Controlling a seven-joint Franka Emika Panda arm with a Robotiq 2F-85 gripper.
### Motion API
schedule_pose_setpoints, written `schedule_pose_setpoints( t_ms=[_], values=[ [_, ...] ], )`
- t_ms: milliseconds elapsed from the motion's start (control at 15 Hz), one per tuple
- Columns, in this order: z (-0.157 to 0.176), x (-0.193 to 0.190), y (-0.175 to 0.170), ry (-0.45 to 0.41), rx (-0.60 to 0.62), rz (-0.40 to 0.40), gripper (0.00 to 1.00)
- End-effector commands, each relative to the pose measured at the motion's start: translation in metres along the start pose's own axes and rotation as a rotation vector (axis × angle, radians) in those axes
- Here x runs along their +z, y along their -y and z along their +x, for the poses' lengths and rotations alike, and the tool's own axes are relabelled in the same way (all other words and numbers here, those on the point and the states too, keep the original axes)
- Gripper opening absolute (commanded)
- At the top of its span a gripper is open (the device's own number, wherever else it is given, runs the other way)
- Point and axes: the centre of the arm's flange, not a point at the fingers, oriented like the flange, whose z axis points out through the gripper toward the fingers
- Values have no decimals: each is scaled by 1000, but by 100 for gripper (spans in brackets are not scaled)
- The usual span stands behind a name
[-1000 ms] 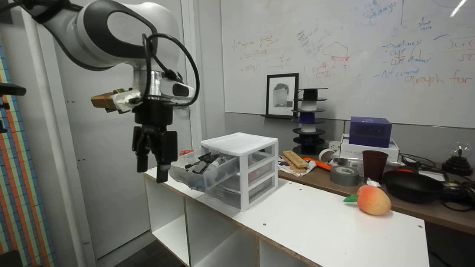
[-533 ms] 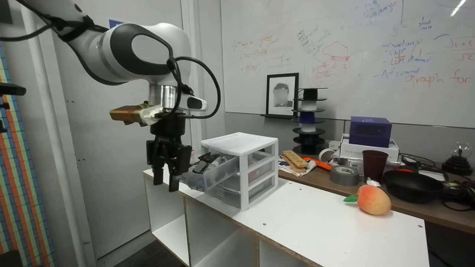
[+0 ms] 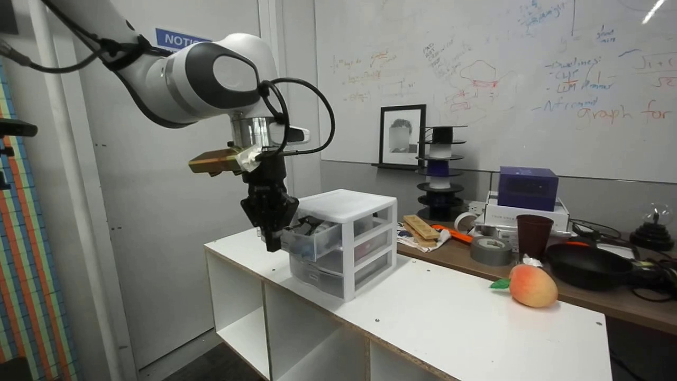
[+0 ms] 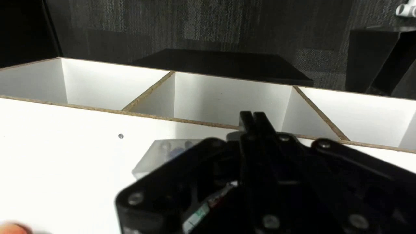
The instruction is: Put the two objects on the table into the drawer then close the drawer.
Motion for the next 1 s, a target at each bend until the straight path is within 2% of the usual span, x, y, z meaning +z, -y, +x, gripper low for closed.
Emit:
schedule_pose_setpoints(
  t_ms=[0, 333, 667, 933],
  values=[
    [25, 8, -3, -80, 29, -50, 0],
    [46, 11, -11, -201, 85, -106, 0],
    [59, 3, -10, -279, 138, -91, 0],
    [64, 5, -11, -302, 181, -83, 0]
  ],
)
